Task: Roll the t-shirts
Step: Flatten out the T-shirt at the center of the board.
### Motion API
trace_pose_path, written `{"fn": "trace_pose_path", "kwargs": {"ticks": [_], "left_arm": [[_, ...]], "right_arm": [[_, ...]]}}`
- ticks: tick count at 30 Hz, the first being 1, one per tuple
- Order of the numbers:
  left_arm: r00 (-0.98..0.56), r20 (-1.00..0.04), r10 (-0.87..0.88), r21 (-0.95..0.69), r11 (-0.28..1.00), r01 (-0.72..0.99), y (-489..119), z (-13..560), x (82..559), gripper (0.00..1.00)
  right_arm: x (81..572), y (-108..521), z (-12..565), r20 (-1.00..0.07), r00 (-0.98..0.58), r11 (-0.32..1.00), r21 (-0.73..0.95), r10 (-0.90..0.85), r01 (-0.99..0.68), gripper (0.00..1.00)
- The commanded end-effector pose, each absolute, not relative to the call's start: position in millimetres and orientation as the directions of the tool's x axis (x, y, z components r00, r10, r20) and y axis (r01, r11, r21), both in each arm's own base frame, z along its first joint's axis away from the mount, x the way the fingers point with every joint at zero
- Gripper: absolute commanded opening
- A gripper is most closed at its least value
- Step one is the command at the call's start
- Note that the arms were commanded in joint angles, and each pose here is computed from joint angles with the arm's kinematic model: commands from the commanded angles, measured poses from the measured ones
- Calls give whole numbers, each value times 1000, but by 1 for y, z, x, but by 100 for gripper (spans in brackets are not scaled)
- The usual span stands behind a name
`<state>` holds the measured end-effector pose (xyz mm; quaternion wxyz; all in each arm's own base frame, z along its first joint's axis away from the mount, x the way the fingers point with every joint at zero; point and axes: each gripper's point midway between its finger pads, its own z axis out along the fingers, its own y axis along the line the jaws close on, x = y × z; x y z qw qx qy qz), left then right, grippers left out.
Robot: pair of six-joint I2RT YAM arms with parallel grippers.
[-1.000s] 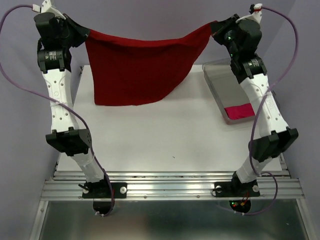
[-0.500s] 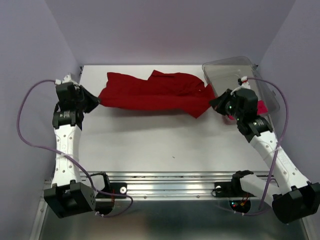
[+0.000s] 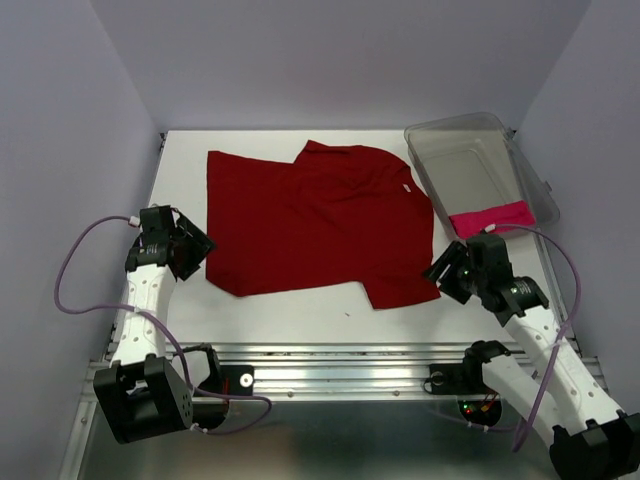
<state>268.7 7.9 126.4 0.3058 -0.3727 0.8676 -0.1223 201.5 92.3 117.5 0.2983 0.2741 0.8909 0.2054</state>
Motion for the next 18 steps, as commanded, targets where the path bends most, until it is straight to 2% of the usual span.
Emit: {"fn": "trace_pose_path", "kwargs": {"ticks": [1, 2, 4, 7, 12, 13, 15, 16, 18], "left_arm": [[-480, -470, -741, -364, 658, -660, 28, 127, 263, 74], [-481, -469, -741, -341, 654, -675, 31, 123, 260, 84], [-481, -464, -744, -304, 643, -702, 36, 114, 255, 84], [-497, -424, -757, -291, 633, -717, 32, 98, 250, 77], [-502, -398, -768, -314, 628, -712, 20, 82, 253, 73], [-537, -373, -756, -325, 649, -688, 10, 77, 255, 68], [-564, -371, -738, -330, 673, -662, 2, 73, 263, 66], [-618, -355, -702, -308, 712, -632, -12, 67, 264, 66], [-649, -386, -655, -231, 750, -619, -20, 67, 266, 66]], "right_arm": [[208, 70, 136, -492, -631, 797, 437, 600, 417, 63], [210, 69, 139, -504, -629, 803, 434, 593, 409, 63], [218, 72, 143, -519, -613, 799, 460, 596, 388, 64], [230, 82, 148, -512, -607, 785, 505, 608, 359, 64], [244, 94, 146, -490, -618, 772, 535, 615, 343, 64], [247, 94, 147, -495, -614, 772, 539, 615, 338, 64], [249, 95, 147, -500, -617, 777, 534, 608, 332, 65], [251, 95, 145, -499, -621, 780, 530, 604, 333, 65], [252, 95, 142, -498, -629, 786, 520, 597, 334, 65]]}}
